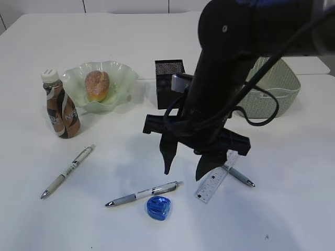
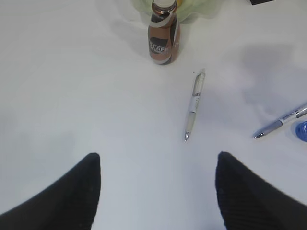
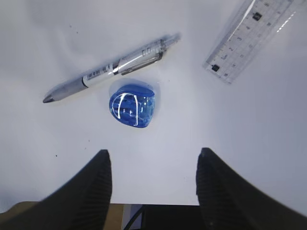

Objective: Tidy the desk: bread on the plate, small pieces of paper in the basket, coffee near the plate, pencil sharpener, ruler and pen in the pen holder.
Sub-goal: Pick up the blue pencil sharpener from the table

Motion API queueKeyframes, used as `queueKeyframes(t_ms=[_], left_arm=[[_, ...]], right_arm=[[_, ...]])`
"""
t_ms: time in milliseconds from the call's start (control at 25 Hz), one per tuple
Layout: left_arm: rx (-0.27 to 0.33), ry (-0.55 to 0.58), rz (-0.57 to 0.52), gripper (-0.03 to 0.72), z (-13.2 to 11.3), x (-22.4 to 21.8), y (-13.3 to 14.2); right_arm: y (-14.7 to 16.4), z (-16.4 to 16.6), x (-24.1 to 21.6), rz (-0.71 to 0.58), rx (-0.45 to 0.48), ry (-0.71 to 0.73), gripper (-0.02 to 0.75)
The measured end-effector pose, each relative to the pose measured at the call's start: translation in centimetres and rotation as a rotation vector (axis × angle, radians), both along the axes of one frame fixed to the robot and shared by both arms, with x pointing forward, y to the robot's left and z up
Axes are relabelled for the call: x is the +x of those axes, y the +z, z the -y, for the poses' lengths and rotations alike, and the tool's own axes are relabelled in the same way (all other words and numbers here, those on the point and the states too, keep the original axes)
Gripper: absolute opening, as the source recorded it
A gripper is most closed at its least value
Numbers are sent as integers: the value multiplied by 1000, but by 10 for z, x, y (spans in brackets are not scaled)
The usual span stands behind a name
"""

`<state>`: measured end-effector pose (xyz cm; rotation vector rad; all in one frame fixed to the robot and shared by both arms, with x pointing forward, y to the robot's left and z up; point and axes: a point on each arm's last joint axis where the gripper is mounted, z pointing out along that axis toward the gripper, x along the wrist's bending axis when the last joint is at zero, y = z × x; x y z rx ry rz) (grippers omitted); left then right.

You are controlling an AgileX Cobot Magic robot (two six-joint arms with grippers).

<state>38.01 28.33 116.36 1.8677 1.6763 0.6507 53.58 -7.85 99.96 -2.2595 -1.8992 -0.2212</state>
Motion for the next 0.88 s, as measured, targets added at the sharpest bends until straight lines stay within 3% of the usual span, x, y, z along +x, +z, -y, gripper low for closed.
queueKeyframes(t_ms=[440, 680, 880], left_arm=[[3, 0, -21, 526, 0, -1, -1], [7, 1, -36, 526, -1, -2, -2], [8, 1, -43, 526, -1, -3, -3]], right_arm=[[-40, -18, 5, -37, -28, 8, 442], [-62, -22, 9, -79, -43, -64, 442], [-64, -24, 11, -66, -28, -76, 440]])
